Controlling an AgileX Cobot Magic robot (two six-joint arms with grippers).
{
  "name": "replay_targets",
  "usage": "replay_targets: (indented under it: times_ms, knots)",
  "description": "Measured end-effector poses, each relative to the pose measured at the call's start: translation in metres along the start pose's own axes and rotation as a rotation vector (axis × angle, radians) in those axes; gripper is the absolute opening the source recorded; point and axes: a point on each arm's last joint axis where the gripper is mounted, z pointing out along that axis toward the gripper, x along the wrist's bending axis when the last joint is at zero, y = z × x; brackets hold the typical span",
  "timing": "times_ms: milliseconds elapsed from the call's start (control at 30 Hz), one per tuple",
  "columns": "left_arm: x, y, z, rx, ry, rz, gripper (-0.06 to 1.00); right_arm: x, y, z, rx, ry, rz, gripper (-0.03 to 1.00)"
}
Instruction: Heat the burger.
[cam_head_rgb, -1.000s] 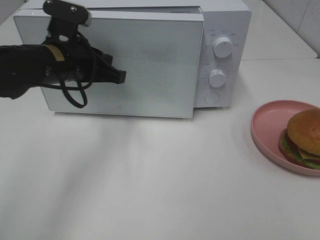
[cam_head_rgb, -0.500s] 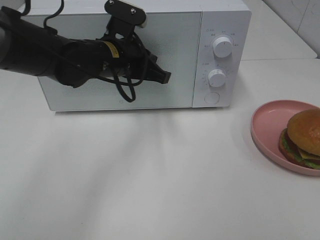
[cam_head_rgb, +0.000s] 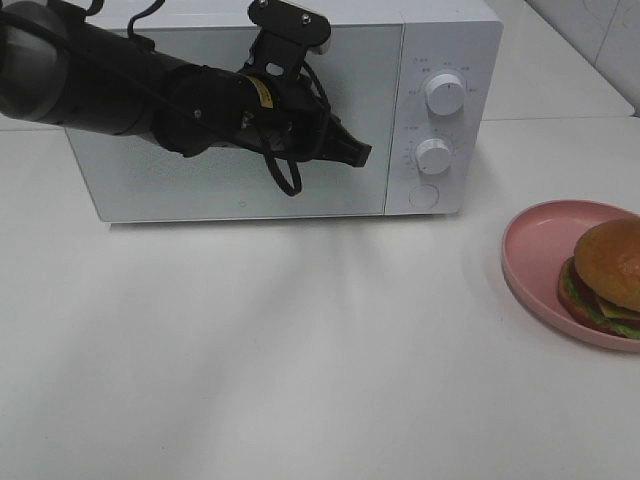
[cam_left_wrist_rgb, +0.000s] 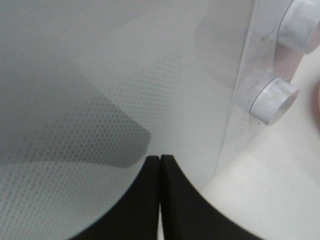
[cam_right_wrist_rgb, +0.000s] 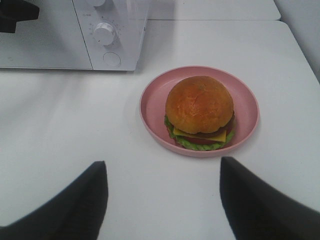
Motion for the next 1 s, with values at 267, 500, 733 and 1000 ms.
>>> replay_targets:
  times_ms: [267,500,733,1000]
  knots:
    - [-0.004,0.001,-0.018,0.157,-0.028,-0.002,0.00,0.000,0.000,0.000,0.000,0.000,0.001,0.62]
    - [-0.005,0.024,-0.068,0.288,-0.054,0.001,0.00,0.000,0.000,0.000,0.000,0.000,0.001,0.62]
    - [-0.003,0.041,-0.107,0.334,-0.055,0.023,0.00,0.000,0.000,0.000,0.000,0.000,0.001,0.62]
    - [0.034,0.039,-0.160,0.529,0.025,-0.144,0.00,0.000,0.000,0.000,0.000,0.000,0.001,0.62]
